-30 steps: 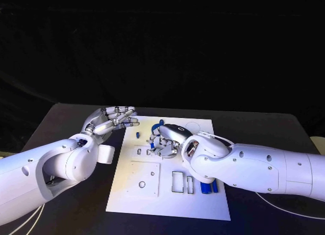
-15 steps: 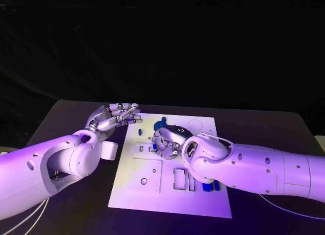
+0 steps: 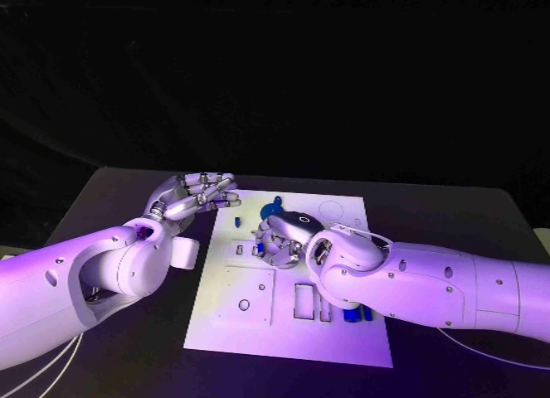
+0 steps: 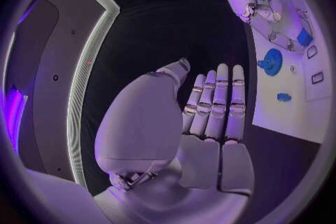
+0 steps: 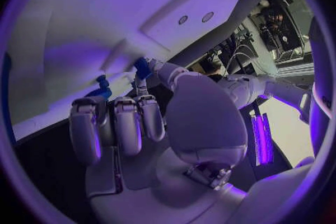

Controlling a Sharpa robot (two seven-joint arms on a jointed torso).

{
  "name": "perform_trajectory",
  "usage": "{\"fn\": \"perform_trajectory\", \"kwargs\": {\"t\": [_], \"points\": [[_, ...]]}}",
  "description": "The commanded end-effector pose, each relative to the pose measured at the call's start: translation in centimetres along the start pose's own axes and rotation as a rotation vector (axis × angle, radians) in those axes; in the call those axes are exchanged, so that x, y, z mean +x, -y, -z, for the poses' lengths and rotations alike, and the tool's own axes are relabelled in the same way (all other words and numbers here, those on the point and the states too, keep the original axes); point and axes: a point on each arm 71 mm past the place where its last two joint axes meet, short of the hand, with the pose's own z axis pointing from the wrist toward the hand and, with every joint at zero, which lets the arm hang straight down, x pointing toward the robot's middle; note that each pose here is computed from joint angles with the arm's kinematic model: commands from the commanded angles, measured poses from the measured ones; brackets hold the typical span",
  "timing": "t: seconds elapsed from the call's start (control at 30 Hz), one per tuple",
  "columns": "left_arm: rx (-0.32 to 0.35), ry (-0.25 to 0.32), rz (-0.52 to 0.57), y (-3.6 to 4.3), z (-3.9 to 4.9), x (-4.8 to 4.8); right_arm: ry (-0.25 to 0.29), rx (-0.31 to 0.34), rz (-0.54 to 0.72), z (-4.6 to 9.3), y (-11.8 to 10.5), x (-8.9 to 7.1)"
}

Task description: Assemble the parts on the task board

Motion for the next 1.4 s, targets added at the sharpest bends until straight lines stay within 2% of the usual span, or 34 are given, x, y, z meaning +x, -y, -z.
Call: {"fn": "perform_trajectory", "kwargs": {"t": [0.03,1.4], "points": [[0.005,-0.016,0.008,0.09,0.0,0.19,-0.013,0.004,0.02,0.03,0.22,0.34],[0.001,-0.011,0.006,0.1,0.05,-0.05,-0.059,0.013,0.039,0.18,0.95,0.7]]}}
